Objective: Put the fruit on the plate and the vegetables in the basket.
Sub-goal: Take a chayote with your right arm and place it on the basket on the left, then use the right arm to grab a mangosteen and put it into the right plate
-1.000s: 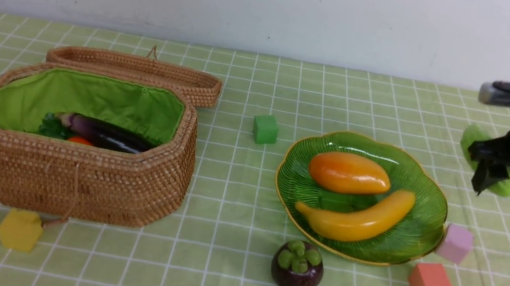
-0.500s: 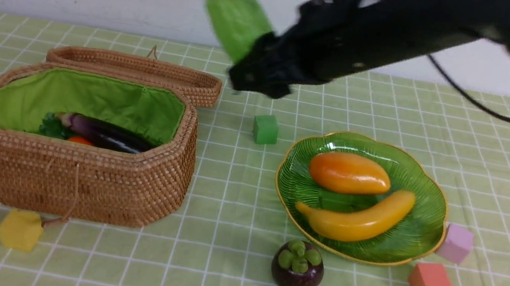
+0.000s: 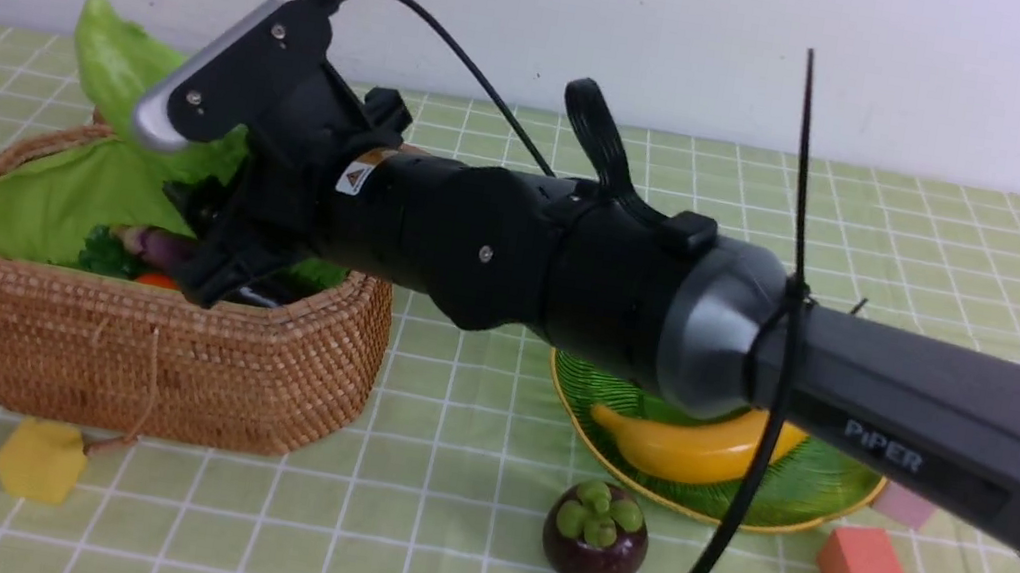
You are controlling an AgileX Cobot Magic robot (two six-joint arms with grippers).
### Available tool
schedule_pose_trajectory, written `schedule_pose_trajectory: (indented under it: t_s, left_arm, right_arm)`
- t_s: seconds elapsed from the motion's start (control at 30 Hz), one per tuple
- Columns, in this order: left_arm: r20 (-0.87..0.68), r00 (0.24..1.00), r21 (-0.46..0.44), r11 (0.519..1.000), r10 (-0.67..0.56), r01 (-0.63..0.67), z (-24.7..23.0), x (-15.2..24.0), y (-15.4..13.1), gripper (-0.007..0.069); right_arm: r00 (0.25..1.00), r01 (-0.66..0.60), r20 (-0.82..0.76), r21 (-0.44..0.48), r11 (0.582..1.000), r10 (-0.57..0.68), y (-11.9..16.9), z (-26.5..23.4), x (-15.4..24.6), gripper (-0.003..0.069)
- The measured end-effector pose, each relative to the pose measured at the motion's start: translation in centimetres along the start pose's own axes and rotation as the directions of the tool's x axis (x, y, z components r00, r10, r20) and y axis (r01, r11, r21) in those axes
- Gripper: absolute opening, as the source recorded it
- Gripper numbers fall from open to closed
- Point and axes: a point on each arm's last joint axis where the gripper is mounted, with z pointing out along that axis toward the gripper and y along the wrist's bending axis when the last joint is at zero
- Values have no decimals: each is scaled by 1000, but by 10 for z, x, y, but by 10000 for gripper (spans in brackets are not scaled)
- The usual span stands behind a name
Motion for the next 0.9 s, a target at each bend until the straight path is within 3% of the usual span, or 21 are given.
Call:
schedule_pose_trajectory:
  t_s: [0.07,0.17,0.4,0.47,0.57,0.67,0.77,0.9]
  left_arm:
    - [-1,1000,1,1000,0,0,0,0,0,-9]
    - [-2,1000,4,1000,-1,1,0,0,0,-9]
    - [-19,1000,20,1000,-19,19,0,2,-2,-8]
    - [-38,999,38,999,-9,10,0,3,-4,-8]
    - [-87,996,92,996,23,-15,-1,8,-8,-8]
    - [-144,989,164,986,41,-17,-2,14,-15,-8]
    - [-189,979,247,968,82,-34,-5,18,-21,-6]
    - [-205,969,331,942,136,-62,-7,22,-28,-5]
  right_arm:
    - [1000,-21,0,-4,1000,21,0,-1,-1,608]
    - [999,-34,-25,-43,998,33,3,-7,-5,671]
    - [991,-87,-114,-174,981,68,3,-43,-30,600]
    - [969,-178,-207,-223,958,132,-4,-73,-43,510]
    - [910,-306,-351,-209,929,221,-16,-110,-52,371]
    - [801,-407,-518,-105,907,300,-26,-139,-49,205]
    - [669,-418,-668,24,908,326,-29,-153,-35,69]
    - [537,-373,-759,177,911,367,-23,-152,-7,3]
